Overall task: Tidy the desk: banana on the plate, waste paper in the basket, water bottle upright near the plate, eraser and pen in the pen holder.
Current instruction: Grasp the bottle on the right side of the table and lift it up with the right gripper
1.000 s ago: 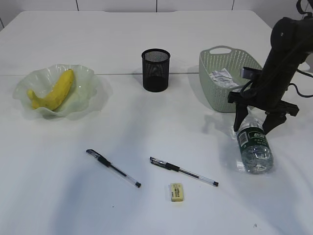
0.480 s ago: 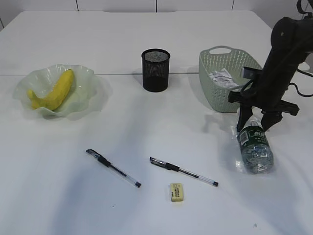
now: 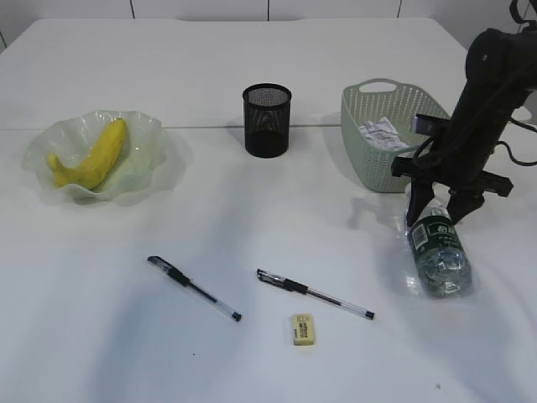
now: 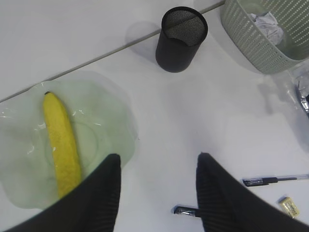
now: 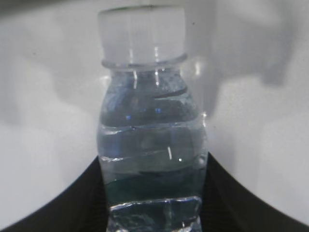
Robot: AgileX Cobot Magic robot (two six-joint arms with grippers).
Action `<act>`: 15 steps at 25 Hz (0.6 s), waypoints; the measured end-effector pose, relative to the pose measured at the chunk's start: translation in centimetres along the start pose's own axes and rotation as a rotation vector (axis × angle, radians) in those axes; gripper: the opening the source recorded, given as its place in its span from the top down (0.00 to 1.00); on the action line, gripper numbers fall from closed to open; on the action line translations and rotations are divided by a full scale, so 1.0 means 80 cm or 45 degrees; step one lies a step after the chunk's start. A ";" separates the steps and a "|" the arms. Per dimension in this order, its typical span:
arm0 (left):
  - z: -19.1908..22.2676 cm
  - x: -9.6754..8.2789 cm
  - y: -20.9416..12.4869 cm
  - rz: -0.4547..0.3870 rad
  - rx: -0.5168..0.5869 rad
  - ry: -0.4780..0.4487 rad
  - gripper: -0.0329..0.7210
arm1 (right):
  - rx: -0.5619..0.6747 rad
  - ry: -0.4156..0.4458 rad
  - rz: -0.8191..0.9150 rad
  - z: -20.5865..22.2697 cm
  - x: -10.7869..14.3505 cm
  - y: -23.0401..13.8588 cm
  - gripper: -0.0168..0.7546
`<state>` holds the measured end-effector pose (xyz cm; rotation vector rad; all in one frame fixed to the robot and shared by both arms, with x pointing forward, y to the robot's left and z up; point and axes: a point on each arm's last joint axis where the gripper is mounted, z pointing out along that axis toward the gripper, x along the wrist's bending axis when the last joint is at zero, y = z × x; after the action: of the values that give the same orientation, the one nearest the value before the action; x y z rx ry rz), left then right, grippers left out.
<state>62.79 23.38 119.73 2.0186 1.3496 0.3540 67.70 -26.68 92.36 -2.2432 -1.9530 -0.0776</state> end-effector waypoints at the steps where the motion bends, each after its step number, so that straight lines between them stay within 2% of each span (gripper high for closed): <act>1: 0.000 0.000 0.000 0.000 0.000 0.000 0.49 | -0.002 0.005 -0.008 -0.001 0.001 0.000 0.53; 8: 0.000 0.000 0.000 0.000 0.000 0.000 0.49 | -0.063 0.078 -0.047 -0.027 0.009 -0.006 0.53; 15: 0.000 0.000 0.000 0.000 0.000 0.000 0.49 | -0.266 0.213 -0.197 -0.097 0.032 -0.002 0.53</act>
<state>62.79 23.38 119.73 2.0186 1.3496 0.3540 68.42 -25.41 100.37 -2.1192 -2.1070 -0.4933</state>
